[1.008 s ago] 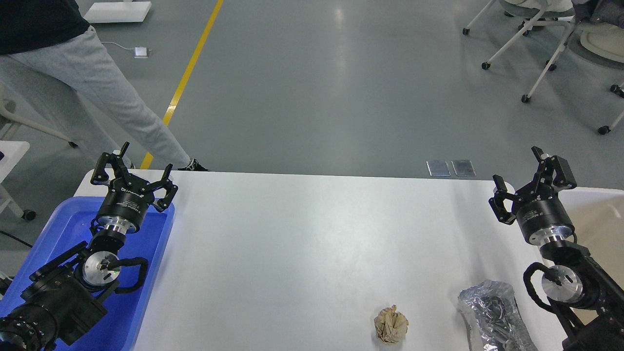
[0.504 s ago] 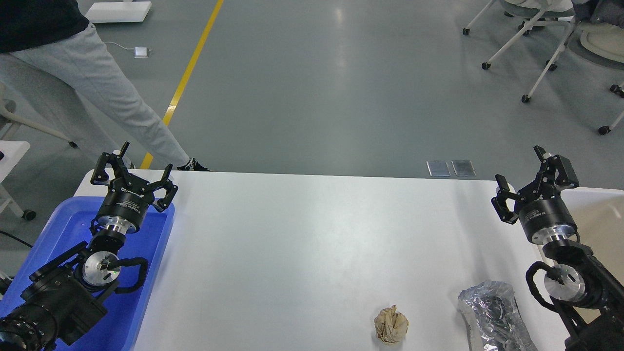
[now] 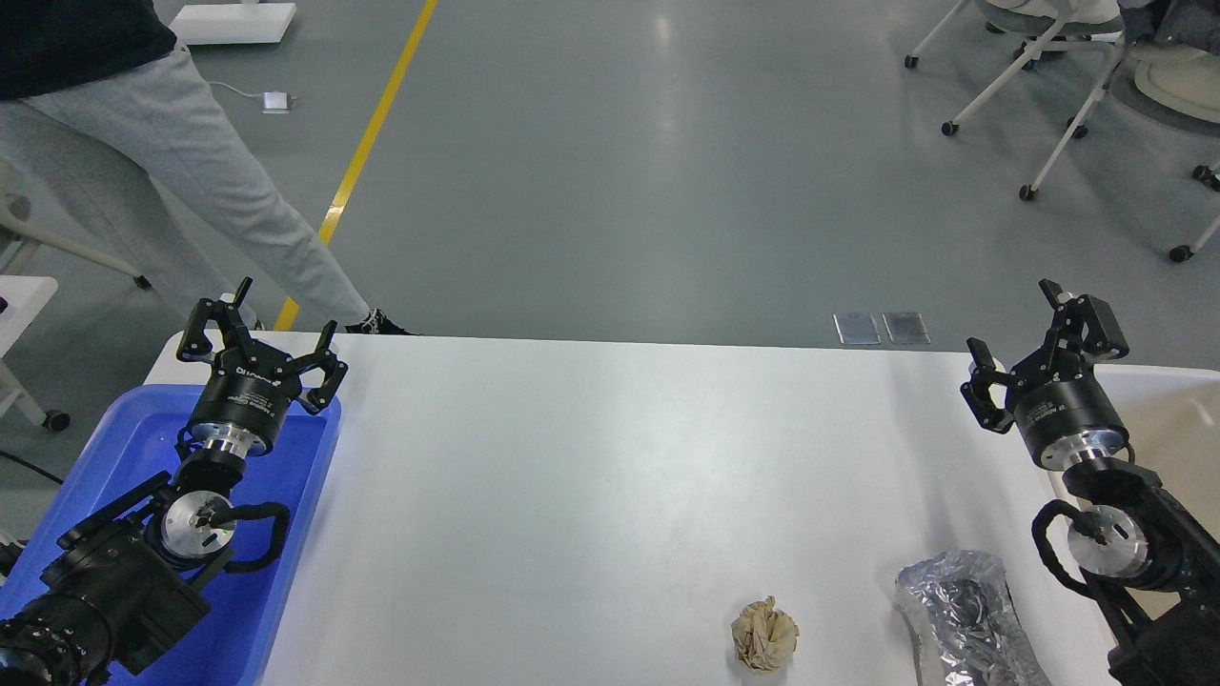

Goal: Tidy desktop
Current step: 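Raise the right gripper and swing it outward toward the bin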

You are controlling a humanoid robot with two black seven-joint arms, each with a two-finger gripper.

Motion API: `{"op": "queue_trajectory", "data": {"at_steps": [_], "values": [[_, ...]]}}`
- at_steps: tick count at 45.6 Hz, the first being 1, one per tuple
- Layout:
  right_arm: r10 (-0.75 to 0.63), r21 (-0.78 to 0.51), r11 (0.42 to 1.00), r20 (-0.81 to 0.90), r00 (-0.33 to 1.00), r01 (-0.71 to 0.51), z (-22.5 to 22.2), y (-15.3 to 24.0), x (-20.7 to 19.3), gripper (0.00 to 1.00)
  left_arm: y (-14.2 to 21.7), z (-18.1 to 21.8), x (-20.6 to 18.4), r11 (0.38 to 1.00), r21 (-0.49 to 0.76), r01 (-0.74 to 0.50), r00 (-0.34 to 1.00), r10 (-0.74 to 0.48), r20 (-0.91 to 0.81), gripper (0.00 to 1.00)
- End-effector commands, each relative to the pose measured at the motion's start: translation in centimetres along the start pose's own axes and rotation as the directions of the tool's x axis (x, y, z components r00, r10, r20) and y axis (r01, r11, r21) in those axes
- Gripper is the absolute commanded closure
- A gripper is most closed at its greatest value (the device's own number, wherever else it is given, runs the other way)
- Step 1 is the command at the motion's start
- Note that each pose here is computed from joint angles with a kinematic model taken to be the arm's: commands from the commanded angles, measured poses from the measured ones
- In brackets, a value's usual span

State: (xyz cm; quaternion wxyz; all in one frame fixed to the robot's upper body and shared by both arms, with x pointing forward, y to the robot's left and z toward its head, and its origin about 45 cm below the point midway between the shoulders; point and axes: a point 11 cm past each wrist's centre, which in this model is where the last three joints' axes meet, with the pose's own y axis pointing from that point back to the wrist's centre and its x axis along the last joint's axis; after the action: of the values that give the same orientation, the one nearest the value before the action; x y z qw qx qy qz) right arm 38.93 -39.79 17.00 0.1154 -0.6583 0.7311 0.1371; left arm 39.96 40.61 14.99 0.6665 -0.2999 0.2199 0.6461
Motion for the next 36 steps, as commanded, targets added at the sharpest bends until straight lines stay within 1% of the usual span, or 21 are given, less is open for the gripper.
{"op": "queue_trajectory", "data": {"at_steps": [1,16,21,27,36], "values": [[-0.007,-0.053,0.999,-0.010,1.000,0.006,-0.3,-0.8,-0.6,0.01,0.0,0.0,0.0,1.000,0.001,0.002,1.000,-0.002,-0.001,0.00],[-0.024,-0.091,0.996,-0.058,0.998,0.019,-1.0,-0.3,0.3,0.01,-0.1,0.0,-0.1,1.000,0.001,0.004,1.000,-0.004,0.000,0.00],[-0.066,-0.103,0.993,-0.089,0.994,0.057,-1.8,-0.3,-0.6,0.01,0.0,0.0,0.0,1.000,0.002,0.003,1.000,-0.003,0.000,0.00],[-0.160,-0.161,0.978,-0.168,0.973,0.133,-1.9,0.7,-1.8,0.01,0.0,0.0,0.0,1.000,0.002,0.003,1.000,-0.003,0.000,0.00],[-0.227,-0.208,0.963,-0.299,0.927,0.169,-4.6,1.5,-1.1,0.01,-0.1,0.0,-0.1,1.000,0.001,0.004,1.000,-0.004,0.000,0.00]]}}
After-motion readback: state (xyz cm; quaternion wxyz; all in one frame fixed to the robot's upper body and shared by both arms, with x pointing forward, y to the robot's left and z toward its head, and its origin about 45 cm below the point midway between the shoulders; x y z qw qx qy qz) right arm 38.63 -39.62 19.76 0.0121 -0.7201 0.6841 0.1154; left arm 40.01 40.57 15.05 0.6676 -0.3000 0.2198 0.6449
